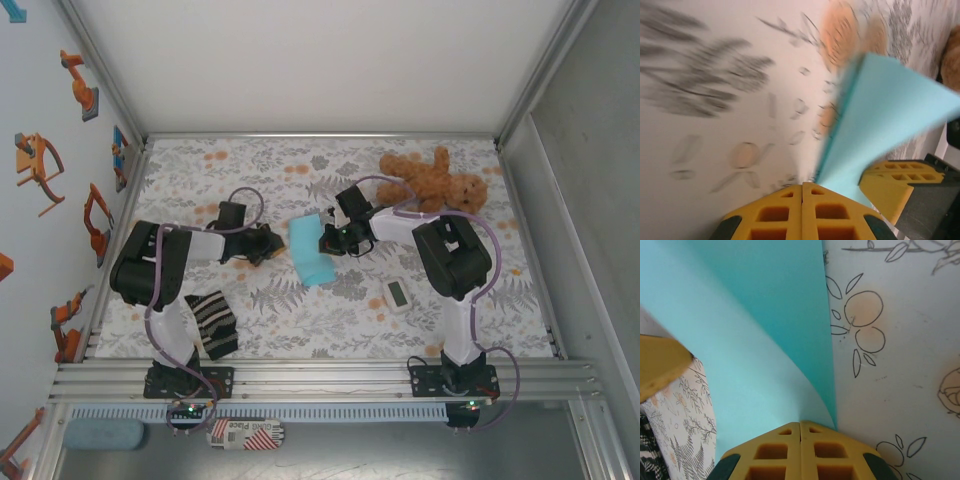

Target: Fold a paper plane with a square sheet of paper (pick it up from the middle)

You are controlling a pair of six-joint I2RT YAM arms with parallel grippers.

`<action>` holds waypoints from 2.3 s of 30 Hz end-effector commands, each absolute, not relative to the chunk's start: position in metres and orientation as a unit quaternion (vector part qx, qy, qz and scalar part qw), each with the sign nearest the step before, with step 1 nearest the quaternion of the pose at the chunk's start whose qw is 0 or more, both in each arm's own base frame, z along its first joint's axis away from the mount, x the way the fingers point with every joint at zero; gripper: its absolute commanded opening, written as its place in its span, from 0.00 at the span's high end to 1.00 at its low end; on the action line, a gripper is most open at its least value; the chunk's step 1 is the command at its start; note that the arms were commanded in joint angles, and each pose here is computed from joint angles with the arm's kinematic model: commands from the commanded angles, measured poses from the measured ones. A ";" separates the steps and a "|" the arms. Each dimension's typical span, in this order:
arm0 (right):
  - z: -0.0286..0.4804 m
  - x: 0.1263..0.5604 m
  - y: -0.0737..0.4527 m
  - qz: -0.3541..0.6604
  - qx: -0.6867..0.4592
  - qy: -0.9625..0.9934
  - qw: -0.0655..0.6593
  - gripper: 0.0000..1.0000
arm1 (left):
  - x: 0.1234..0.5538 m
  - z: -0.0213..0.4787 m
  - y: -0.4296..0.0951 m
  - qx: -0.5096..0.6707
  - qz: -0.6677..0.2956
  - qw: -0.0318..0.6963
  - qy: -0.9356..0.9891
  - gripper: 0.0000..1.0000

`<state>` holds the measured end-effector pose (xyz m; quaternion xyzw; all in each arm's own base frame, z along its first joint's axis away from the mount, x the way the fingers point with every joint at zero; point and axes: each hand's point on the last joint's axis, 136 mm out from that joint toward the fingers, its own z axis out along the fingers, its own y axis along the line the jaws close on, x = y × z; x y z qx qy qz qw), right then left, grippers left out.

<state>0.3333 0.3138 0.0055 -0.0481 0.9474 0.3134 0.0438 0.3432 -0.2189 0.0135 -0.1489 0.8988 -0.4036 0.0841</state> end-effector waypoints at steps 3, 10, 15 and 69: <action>-0.099 0.270 0.229 0.105 -0.001 0.992 -0.068 0.96 | 0.347 0.039 -0.221 -0.128 -0.399 0.109 0.901 0.97; -0.102 0.270 0.230 0.106 0.001 0.992 -0.068 0.97 | 0.355 0.056 -0.279 -0.090 -0.472 0.108 0.871 0.97; -0.104 0.269 0.228 0.104 0.003 0.992 -0.068 0.97 | 0.363 0.038 -0.289 -0.101 -0.470 0.089 0.872 0.97; -0.112 0.263 0.222 0.095 0.012 0.993 -0.073 0.99 | 0.351 0.070 -0.264 -0.095 -0.400 0.092 0.907 0.98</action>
